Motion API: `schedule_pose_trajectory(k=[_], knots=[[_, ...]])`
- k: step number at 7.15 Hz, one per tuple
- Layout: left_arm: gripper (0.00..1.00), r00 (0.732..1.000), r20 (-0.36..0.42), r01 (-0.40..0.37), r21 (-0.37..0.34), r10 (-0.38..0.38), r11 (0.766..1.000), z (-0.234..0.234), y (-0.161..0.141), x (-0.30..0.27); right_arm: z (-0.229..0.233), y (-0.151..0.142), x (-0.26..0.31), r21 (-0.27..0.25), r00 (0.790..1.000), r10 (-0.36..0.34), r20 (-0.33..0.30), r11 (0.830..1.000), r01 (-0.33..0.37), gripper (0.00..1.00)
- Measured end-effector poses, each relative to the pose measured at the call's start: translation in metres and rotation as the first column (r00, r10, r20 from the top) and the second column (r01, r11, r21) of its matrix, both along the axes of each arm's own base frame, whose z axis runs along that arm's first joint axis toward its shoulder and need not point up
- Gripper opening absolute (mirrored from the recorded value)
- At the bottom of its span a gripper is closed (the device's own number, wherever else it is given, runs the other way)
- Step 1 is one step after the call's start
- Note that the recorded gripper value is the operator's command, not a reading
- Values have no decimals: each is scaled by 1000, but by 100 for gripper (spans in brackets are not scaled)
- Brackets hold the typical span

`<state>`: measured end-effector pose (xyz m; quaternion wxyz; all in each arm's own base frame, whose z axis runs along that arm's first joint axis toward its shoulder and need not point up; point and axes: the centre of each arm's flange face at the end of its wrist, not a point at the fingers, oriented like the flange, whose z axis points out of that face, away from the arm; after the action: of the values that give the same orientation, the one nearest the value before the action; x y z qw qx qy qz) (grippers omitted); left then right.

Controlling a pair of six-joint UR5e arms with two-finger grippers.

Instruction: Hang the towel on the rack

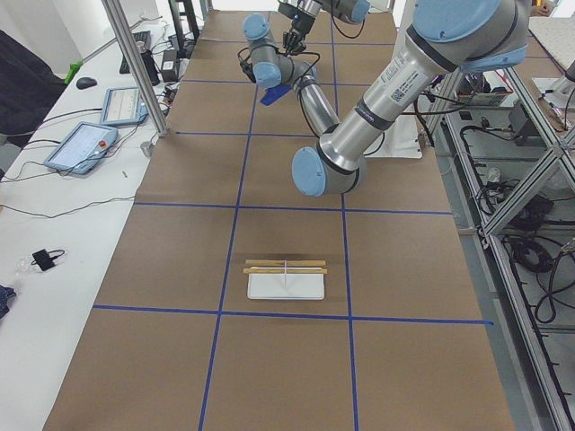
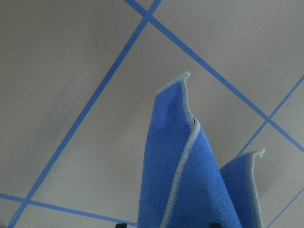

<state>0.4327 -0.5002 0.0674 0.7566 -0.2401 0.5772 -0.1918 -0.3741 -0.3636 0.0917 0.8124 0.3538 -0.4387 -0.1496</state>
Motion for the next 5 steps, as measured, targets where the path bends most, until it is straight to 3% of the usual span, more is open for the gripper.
schedule_pose_trajectory(k=[3,5], knots=[[44,1000,-2,9,2,-9,1000,-2,-3,-4,-4,9,-6,3,1000,-18,9,1000,18,0],[44,1000,-6,8,4,-8,1000,-7,-3,-4,-8,10,-5,7,1000,-19,17,1000,19,0]])
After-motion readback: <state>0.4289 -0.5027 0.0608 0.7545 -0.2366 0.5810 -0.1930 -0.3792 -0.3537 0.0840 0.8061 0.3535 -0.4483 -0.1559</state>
